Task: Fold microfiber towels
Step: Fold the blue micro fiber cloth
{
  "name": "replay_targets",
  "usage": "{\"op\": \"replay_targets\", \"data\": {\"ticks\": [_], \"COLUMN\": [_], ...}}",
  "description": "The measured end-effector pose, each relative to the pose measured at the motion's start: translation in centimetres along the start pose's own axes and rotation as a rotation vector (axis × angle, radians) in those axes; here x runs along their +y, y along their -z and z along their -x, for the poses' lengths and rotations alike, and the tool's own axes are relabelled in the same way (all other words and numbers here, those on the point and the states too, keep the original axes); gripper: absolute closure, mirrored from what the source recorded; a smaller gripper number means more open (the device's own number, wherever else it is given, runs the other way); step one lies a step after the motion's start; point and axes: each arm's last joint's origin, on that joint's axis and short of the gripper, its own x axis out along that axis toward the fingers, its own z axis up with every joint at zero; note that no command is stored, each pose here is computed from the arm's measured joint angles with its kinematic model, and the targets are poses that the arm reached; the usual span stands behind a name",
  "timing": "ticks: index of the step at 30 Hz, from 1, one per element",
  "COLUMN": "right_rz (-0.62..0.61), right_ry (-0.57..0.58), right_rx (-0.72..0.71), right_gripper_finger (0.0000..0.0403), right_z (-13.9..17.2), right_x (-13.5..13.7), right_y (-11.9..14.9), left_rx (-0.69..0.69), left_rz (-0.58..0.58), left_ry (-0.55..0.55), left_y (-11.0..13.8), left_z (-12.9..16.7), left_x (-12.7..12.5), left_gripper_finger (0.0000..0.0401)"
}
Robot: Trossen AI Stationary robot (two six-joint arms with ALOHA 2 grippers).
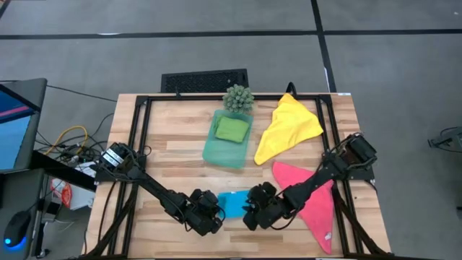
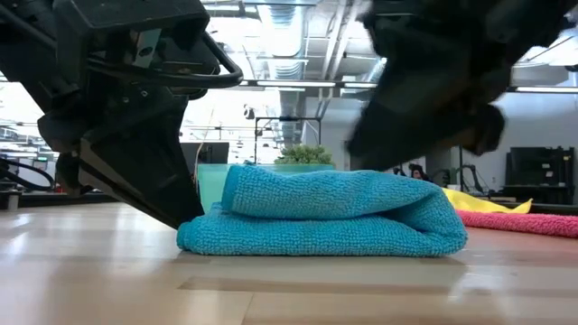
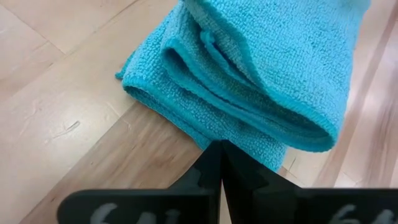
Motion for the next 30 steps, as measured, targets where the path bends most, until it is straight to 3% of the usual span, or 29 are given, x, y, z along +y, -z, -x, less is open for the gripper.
{"op": "replay_targets", "data": {"ticks": [9, 25, 30], "right_rz": [-0.025, 0.043, 0.035], "right_ry": [-0.083, -0.055, -0.089], "right_rx": [-0.001, -0.002, 0.029], "right_gripper_finger": [0.0257, 0.0282, 0.0283], "right_z": [-3.8, -5.1, -6.4], "right_x": [-0.3, -1.1, -1.1], "right_y": [-0.2, -0.7, 0.3], "left_rx": [-0.002, -0.007, 0.086], "left_rz": [0.007, 0.016, -0.009], "left_ry": [-0.005, 0.076, 0.070], "left_y": [-0.3, -2.2, -2.8], "left_z": [-0.2, 1.2, 2.6], "left_x": [0.1, -2.3, -2.4], "left_gripper_finger": [0.0401, 0.0401, 0.0401]}}
